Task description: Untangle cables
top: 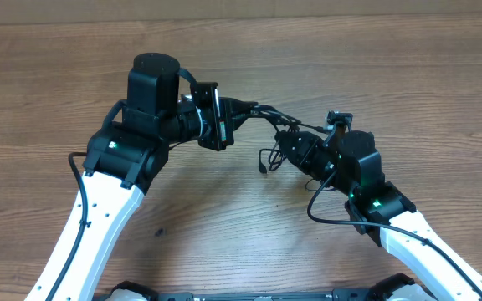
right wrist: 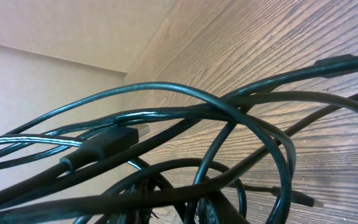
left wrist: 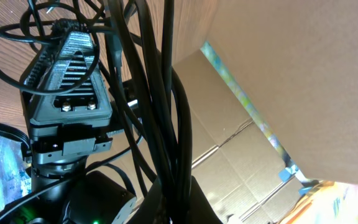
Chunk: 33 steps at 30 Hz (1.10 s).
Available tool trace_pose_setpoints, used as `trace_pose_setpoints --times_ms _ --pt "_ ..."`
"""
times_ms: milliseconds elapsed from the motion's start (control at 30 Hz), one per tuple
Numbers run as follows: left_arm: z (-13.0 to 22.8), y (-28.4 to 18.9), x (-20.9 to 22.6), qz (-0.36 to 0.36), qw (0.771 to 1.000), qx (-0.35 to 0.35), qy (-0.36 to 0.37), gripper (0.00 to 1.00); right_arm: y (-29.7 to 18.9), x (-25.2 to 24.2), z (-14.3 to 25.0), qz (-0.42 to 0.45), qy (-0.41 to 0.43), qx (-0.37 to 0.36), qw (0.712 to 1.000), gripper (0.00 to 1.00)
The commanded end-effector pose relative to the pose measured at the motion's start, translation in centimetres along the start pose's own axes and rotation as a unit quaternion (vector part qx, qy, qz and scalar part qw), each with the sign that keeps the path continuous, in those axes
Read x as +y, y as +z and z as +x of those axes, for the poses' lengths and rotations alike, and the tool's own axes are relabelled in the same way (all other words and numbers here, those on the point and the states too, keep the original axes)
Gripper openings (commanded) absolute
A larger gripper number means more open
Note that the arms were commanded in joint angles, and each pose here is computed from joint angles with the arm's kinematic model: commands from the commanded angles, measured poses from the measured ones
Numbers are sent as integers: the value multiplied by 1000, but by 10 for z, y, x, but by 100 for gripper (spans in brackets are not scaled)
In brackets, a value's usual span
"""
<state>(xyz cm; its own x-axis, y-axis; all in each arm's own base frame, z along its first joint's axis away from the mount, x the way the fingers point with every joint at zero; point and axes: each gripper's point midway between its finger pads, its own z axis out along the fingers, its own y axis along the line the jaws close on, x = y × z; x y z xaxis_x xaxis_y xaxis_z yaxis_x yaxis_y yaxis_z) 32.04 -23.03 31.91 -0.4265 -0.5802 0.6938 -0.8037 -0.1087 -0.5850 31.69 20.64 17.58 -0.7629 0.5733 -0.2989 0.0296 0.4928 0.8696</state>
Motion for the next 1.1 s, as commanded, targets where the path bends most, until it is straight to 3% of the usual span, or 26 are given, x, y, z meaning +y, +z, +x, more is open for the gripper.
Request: trace_pose_setpoints --times_ms 0,133,233,300,833,900,967,1067 --pt "3 -9 -10 19 1000 -5 10 4 0 5 -4 -5 -2 -9 1000 24" --pt "-2 -13 -14 25 1000 -11 5 4 0 3 -3 0 0 -6 1000 24" --pt "-5 -14 -15 27 1000 -14 3 4 0 2 -2 2 1 -5 1000 8" --pt "-5 -14 -15 27 1000 -15 3 4 0 2 -2 2 1 -5 1000 4" --pt "-2 -13 -14 24 1000 -9 -5 4 0 -15 8 35 14 15 999 4" --pt "-2 -13 -14 23 1000 -7 -5 4 0 -13 10 30 14 21 999 6" --pt "0 -13 -13 21 1000 -4 -5 4 0 -12 11 27 14 26 999 15" --pt "3 -11 -10 17 1000 -1 -2 4 0 -11 14 24 14 33 999 16"
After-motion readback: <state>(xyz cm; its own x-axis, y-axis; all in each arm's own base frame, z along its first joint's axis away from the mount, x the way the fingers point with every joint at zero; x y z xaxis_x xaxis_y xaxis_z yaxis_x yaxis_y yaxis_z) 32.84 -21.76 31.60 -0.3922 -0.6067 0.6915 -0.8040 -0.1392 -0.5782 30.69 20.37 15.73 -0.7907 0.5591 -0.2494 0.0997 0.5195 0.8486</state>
